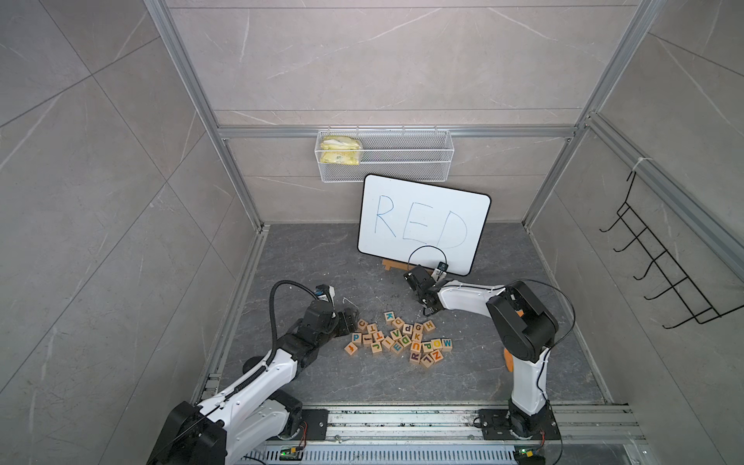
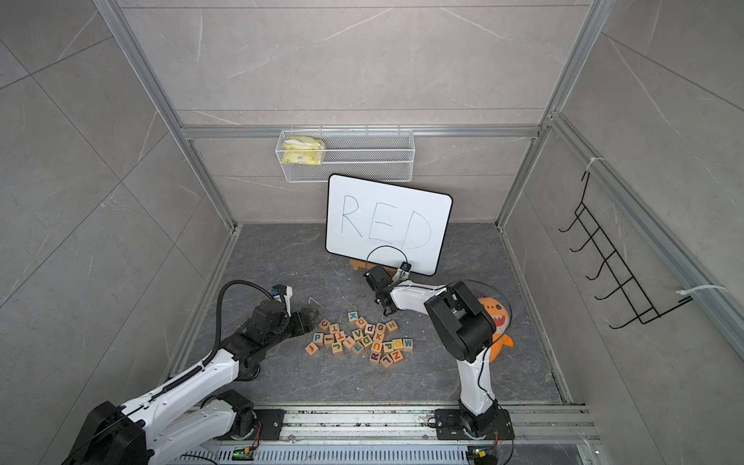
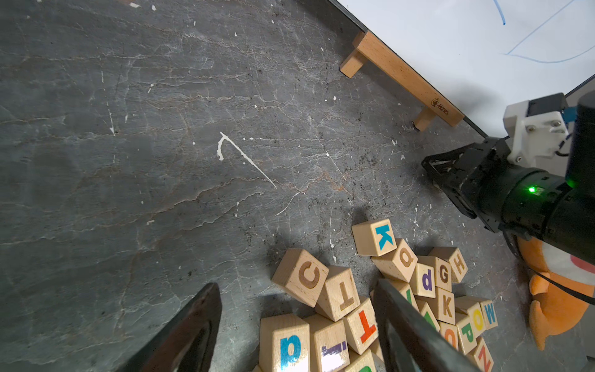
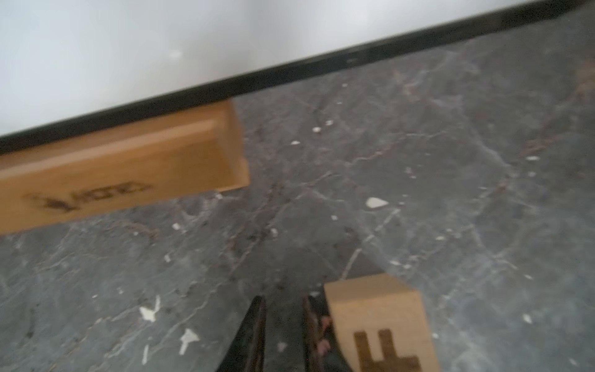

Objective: Assemble the uppercase word "red" with letter blocks
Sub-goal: Move the letter block to the center of the board.

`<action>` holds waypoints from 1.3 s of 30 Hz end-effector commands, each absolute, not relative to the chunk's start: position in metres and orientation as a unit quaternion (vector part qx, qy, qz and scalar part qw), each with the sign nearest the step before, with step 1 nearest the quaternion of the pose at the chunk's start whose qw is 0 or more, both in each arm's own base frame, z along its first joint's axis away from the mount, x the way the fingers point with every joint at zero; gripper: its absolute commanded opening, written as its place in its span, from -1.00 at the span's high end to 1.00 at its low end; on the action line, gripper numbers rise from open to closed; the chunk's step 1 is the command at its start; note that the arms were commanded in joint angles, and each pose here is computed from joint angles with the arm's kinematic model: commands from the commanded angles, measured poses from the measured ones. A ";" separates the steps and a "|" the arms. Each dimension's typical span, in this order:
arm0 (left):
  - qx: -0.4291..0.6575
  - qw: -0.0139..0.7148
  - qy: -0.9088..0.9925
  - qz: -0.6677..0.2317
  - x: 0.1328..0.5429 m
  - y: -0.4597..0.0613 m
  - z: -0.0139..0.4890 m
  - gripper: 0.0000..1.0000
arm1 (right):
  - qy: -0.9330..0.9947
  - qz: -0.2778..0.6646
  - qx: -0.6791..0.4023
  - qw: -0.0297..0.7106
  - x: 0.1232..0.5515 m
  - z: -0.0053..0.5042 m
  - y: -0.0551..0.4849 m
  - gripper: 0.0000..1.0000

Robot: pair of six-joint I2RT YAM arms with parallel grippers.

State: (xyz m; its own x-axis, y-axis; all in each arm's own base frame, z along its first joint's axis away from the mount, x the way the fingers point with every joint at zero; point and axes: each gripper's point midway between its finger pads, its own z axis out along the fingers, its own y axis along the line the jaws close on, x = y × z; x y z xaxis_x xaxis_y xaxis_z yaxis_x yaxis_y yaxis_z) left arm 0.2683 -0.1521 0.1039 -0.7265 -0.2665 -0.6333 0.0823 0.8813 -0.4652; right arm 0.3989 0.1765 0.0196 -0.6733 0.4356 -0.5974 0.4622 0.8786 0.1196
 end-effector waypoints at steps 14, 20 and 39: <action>-0.059 0.377 0.890 -0.252 0.270 -0.154 0.110 -0.55 | 0.863 -0.030 0.414 0.288 0.321 0.022 0.047 0.49; -0.056 0.376 0.888 -0.258 0.269 -0.156 0.113 -0.55 | 0.870 0.003 0.408 0.276 0.310 0.026 0.044 0.47; -0.026 0.326 0.906 -0.270 0.243 -0.162 0.117 -0.54 | 0.936 0.125 0.028 0.328 0.233 0.132 0.152 0.39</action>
